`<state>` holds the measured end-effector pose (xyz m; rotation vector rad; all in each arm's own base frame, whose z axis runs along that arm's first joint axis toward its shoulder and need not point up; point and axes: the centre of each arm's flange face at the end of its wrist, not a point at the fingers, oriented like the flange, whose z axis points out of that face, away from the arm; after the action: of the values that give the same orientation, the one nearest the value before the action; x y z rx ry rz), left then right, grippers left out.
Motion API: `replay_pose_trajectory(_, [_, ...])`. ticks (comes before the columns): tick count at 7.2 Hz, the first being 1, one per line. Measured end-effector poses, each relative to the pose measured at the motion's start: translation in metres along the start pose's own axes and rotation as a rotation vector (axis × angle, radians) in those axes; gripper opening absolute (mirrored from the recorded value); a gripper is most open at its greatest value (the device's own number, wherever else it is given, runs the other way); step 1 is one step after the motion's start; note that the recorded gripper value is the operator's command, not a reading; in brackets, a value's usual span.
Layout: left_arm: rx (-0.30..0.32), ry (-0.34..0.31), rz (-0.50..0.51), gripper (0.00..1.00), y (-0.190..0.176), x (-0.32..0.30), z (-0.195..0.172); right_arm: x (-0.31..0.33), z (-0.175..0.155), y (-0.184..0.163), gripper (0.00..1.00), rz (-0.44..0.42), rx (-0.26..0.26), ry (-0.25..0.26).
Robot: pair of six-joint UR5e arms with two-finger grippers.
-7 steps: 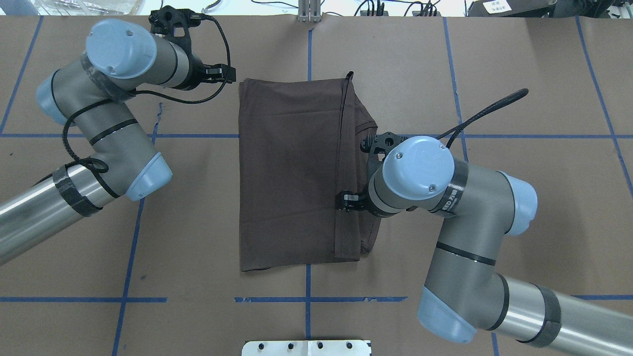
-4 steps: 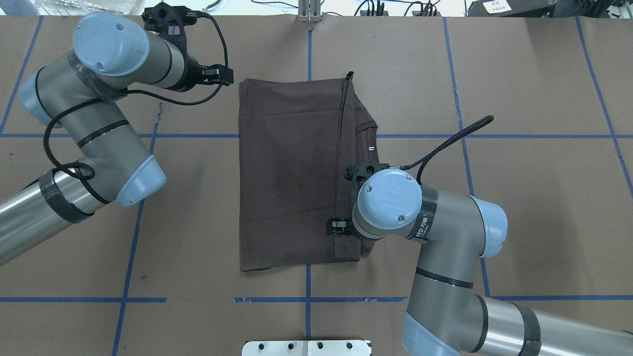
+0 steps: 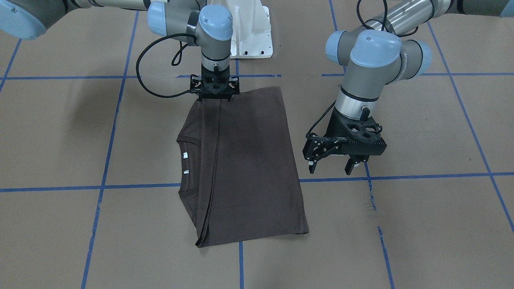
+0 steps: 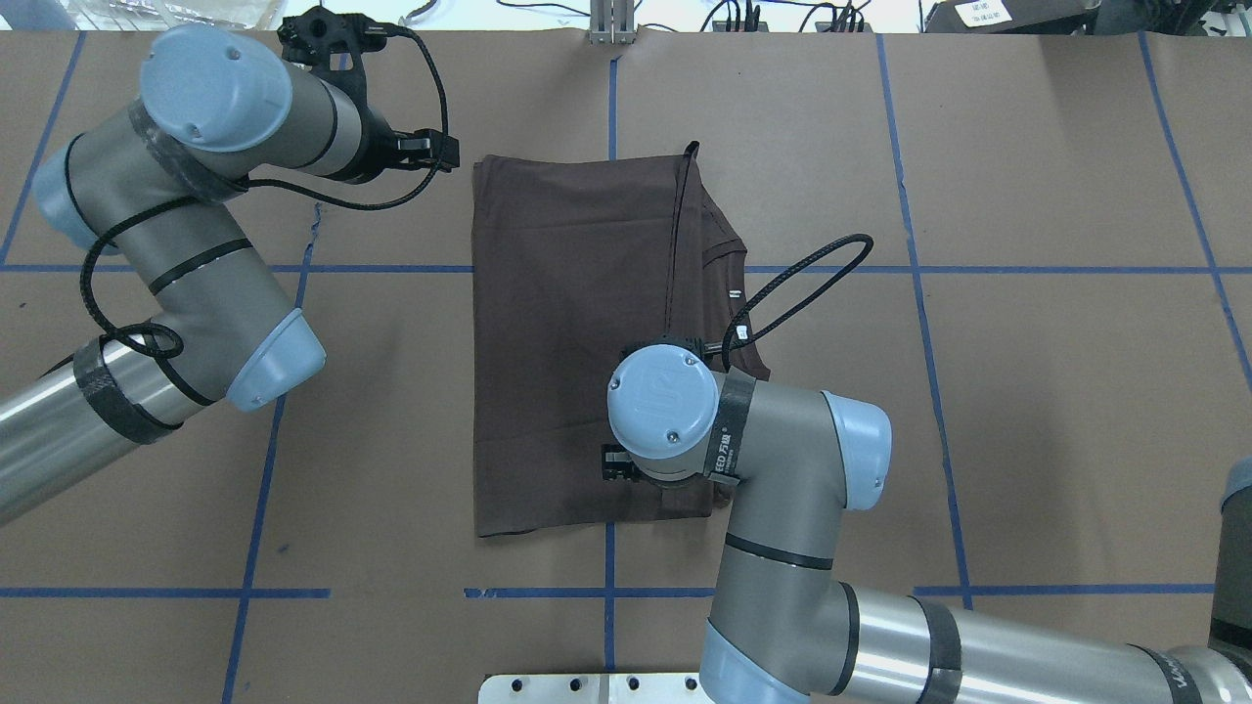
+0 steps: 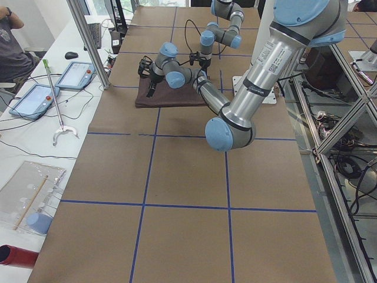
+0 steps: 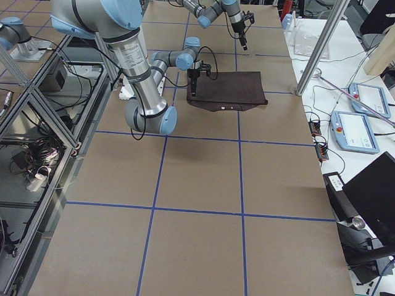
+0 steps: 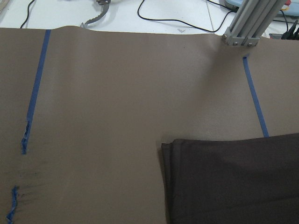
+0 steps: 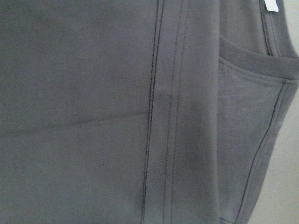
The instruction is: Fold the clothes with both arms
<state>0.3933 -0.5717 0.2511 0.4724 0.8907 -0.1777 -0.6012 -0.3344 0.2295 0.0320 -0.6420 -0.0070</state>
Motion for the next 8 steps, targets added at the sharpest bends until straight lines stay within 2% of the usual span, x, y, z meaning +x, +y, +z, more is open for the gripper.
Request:
replay_pose_trajectory(3, [0.000,0.001,-0.005,1.00,0.000,0.000,-0.001,0.003,0.018,0.004,1.00,0.001,-0.024,0.056])
replay_pose_trajectory(5, [0.000,0.001,-0.009,1.00,0.000,0.000,-0.001,0.006,0.025,0.006,1.00,-0.004,-0.036,0.075])
replay_pose_trajectory(8, [-0.002,0.006,-0.012,1.00,0.000,0.001,-0.002,0.015,0.016,0.004,1.00,-0.031,-0.047,0.113])
